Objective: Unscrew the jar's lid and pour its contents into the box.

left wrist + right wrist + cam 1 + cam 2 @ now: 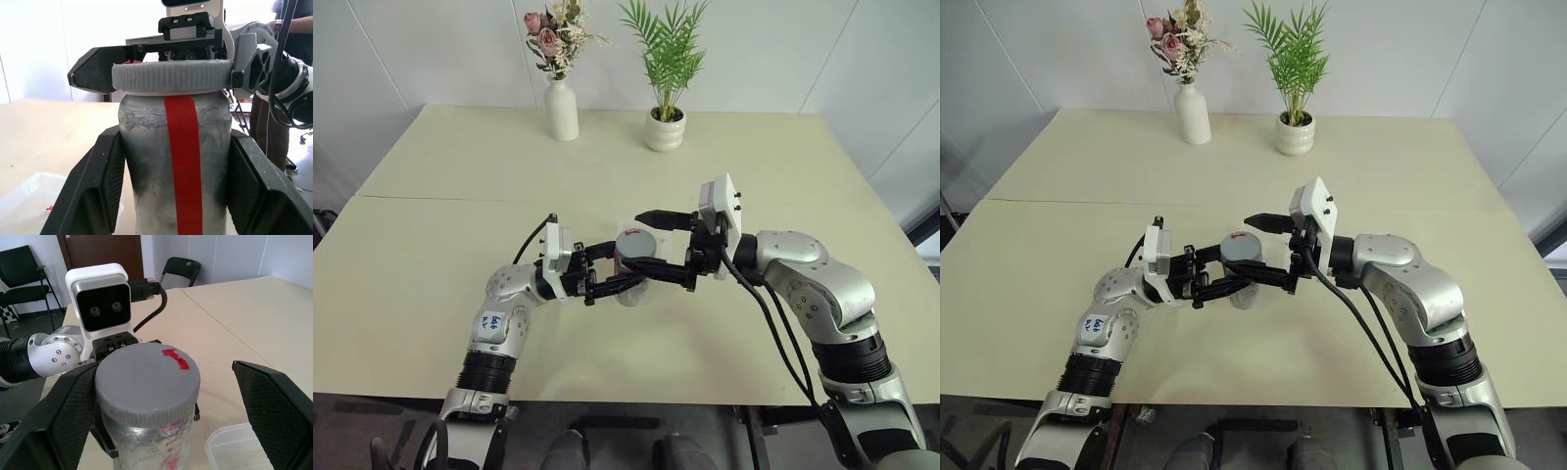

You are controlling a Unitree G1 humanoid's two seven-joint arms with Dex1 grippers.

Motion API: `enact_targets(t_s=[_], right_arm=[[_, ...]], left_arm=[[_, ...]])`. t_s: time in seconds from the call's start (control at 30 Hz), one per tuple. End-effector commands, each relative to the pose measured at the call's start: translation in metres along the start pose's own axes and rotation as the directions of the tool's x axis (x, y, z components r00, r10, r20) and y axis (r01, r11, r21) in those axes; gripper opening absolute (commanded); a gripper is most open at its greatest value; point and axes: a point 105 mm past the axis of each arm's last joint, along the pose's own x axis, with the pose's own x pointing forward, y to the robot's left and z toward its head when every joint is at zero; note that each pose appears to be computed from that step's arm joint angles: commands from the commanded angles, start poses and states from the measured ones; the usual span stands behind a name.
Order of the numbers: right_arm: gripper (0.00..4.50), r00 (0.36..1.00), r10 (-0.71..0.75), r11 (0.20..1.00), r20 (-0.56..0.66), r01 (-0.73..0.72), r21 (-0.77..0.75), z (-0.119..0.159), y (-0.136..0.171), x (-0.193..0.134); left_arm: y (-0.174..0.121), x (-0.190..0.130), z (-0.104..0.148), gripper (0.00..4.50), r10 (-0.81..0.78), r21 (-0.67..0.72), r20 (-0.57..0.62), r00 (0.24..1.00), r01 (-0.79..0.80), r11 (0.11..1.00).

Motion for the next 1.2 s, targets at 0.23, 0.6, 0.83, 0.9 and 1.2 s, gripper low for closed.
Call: enact_targets(t_s=[0.23, 0.6, 0.83, 0.9, 1.2], right_arm=[[4.48, 0.999, -0.031, 0.999, 0.015, 0.031, -0.032, 0.009, -0.005, -0.017], [4.48, 1.000, -0.027, 0.999, -0.001, 0.027, -0.024, 0.008, -0.005, -0.024], [4.48, 1.000, -0.022, 1.000, -0.008, 0.022, -0.010, 0.007, -0.005, -0.028], [4.48, 1.000, -0.007, 1.000, -0.011, 0.007, -0.001, 0.006, -0.002, -0.029], [4.48, 0.998, 0.059, 0.998, -0.008, -0.059, 0.038, 0.008, 0.008, -0.030]], left_arm=[[0.001, -0.001, 0.011, 2.50, -0.016, 0.053, 0.015, 1.000, 0.015, 0.998], [0.001, -0.001, 0.011, 2.50, -0.016, 0.050, 0.014, 1.000, 0.016, 0.999], [0.001, -0.001, 0.011, 2.50, -0.017, 0.049, 0.012, 1.000, 0.016, 0.999], [0.001, -0.001, 0.011, 2.50, -0.017, 0.048, 0.012, 1.000, 0.016, 0.999], [0.000, -0.002, 0.011, 2.50, -0.016, 0.048, 0.011, 1.000, 0.016, 0.999]])
